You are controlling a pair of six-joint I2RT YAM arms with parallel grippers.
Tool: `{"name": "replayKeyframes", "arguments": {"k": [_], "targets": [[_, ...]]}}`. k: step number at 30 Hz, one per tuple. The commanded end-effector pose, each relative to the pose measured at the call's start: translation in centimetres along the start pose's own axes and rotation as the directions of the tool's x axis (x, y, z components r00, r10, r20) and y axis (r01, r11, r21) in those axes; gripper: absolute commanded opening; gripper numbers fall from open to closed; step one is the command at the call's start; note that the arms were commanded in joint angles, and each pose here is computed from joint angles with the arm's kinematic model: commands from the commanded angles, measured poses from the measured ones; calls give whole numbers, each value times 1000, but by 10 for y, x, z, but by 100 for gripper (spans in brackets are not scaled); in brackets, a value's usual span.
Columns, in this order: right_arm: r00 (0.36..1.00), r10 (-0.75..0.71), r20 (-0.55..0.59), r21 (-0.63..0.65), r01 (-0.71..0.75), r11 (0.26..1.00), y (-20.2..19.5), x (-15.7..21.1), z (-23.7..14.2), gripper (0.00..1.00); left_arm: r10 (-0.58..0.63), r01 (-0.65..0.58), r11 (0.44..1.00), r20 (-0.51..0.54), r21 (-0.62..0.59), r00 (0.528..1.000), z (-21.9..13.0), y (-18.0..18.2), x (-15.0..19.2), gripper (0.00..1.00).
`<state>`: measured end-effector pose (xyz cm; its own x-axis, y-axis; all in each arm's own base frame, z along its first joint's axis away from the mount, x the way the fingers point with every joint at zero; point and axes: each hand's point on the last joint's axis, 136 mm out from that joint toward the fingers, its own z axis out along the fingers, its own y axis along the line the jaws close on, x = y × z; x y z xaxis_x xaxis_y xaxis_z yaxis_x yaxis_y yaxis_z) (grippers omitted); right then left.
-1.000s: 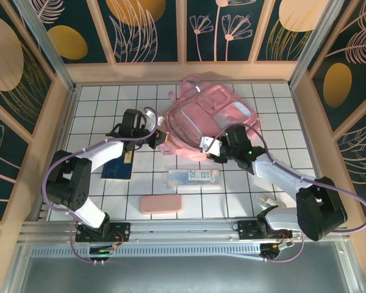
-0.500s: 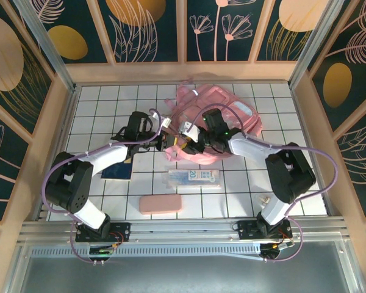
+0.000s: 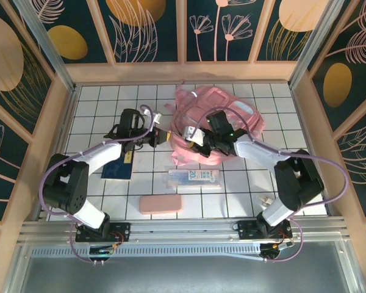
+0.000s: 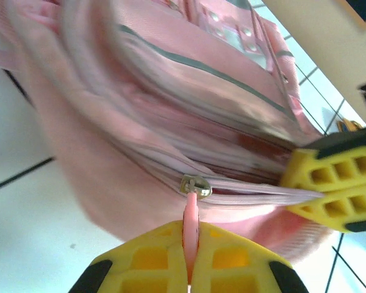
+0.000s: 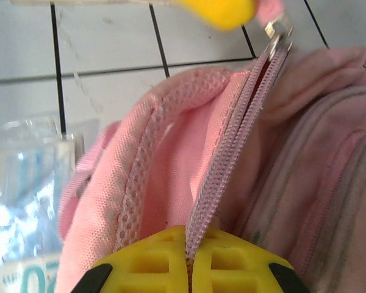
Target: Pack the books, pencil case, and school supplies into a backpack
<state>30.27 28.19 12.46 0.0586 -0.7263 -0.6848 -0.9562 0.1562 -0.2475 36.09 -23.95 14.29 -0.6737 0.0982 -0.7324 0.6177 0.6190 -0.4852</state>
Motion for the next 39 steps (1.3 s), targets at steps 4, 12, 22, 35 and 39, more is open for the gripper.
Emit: {"name": "replayKeyframes", "arguments": {"k": [4,12,22,35,39], "targets": [[951,-179,-250,69,202,977,9,56,-39,0,75,-64,976,43,-207,996,0,64,-23,0],[954,-136,-268,209,195,958,-2,79,-70,13,61,-54,991,51,-122,997,8,45,-14,0],[963,170,210,140,-201,970,-16,-64,-65,53,30,-36,993,54,109,998,6,-52,1,0],[937,342,75,-31,-341,940,0,-44,7,53,36,-57,965,84,258,996,4,-82,-12,0],[944,328,-44,-38,-330,943,8,-17,19,26,39,-52,974,63,219,997,12,-68,-5,0]]}}
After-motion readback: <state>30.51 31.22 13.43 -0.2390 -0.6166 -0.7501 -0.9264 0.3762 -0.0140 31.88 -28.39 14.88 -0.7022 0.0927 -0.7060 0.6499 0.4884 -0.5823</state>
